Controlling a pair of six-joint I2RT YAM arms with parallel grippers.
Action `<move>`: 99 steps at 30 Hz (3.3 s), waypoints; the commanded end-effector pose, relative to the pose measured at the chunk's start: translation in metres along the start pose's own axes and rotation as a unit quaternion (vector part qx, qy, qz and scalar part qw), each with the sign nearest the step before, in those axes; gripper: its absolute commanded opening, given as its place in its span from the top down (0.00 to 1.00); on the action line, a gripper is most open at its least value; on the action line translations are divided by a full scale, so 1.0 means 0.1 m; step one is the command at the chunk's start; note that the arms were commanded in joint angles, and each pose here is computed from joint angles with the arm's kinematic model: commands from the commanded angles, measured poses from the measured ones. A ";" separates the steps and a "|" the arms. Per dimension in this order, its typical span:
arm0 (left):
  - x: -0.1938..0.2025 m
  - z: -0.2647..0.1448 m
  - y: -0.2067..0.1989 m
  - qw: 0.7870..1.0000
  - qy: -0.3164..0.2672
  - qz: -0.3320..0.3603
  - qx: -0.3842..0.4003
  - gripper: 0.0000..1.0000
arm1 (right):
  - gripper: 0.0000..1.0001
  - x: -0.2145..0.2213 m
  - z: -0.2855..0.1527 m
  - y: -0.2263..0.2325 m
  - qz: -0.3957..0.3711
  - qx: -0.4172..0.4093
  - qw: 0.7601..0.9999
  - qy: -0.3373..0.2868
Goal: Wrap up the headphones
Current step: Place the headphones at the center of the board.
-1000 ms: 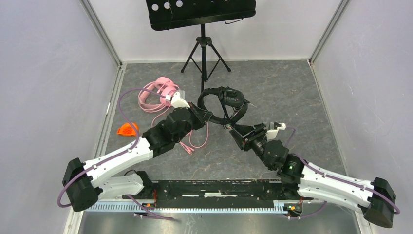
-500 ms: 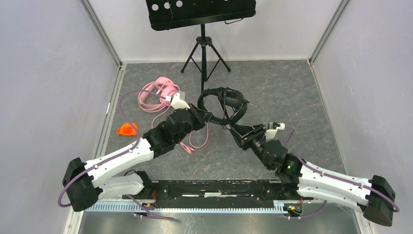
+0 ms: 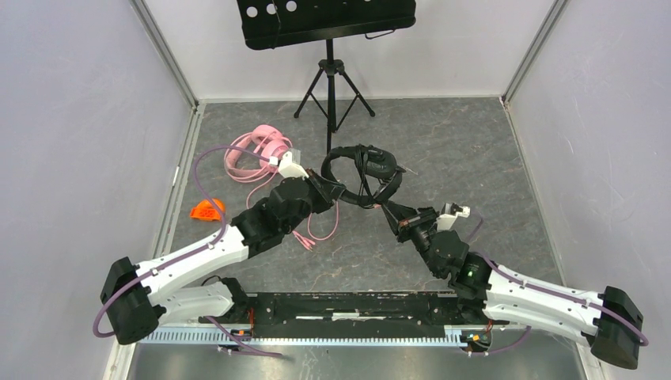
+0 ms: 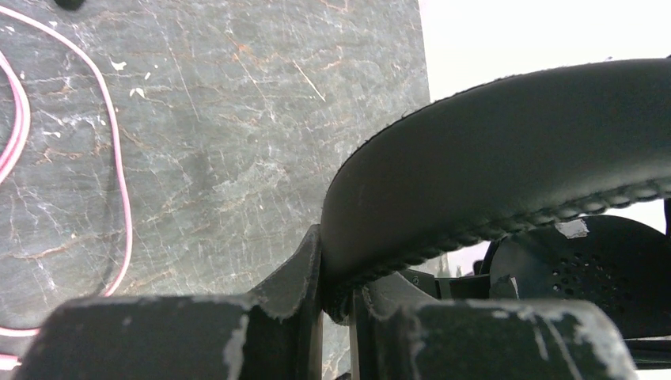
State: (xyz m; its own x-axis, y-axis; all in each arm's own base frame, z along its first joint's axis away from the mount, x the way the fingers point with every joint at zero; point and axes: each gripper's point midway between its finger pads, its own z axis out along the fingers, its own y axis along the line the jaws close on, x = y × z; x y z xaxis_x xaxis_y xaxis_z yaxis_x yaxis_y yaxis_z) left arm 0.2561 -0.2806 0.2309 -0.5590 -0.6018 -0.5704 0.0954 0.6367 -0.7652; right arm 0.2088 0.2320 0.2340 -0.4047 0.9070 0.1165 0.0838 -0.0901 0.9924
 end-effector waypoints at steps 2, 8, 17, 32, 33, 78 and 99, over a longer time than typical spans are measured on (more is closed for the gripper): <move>-0.18 -0.16 -0.31 0.998 -0.015 -0.030 0.056 0.98 | 1.00 -0.24 0.00 -0.02 -0.003 -0.020 0.998 -0.054; -0.09 -0.20 -0.41 0.997 0.017 -0.022 0.075 0.98 | 1.00 -0.30 0.05 0.00 -0.035 -0.030 0.997 -0.065; 0.11 -0.23 -0.24 0.997 0.065 0.018 0.049 0.98 | 1.00 -0.43 0.10 -0.01 -0.082 -0.053 0.992 -0.076; 0.56 -0.08 0.20 0.975 0.213 0.065 0.003 0.98 | 1.00 -0.55 0.06 -0.33 -0.239 -0.066 0.966 -0.066; 0.57 -0.06 0.25 0.974 0.216 0.063 -0.003 0.98 | 1.00 -0.57 0.06 -0.38 -0.248 -0.062 0.965 -0.066; 1.16 1.00 1.63 0.927 0.326 0.008 -0.185 0.84 | 0.73 -1.09 0.32 -1.93 -0.229 0.131 0.962 -0.075; 1.14 0.92 1.74 0.913 0.334 0.074 -0.224 0.75 | 0.72 -1.35 0.09 -1.97 -0.277 0.167 0.940 -0.112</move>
State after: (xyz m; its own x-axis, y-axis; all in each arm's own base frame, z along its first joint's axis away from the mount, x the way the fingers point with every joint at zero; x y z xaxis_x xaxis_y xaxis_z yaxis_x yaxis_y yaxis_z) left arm 0.2896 -0.2960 0.0207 -0.9490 -0.2372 -0.2077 -0.1051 0.8590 -0.5011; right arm 0.2813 0.1627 0.0361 -0.2835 0.8799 -0.3813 0.1681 0.4371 0.8836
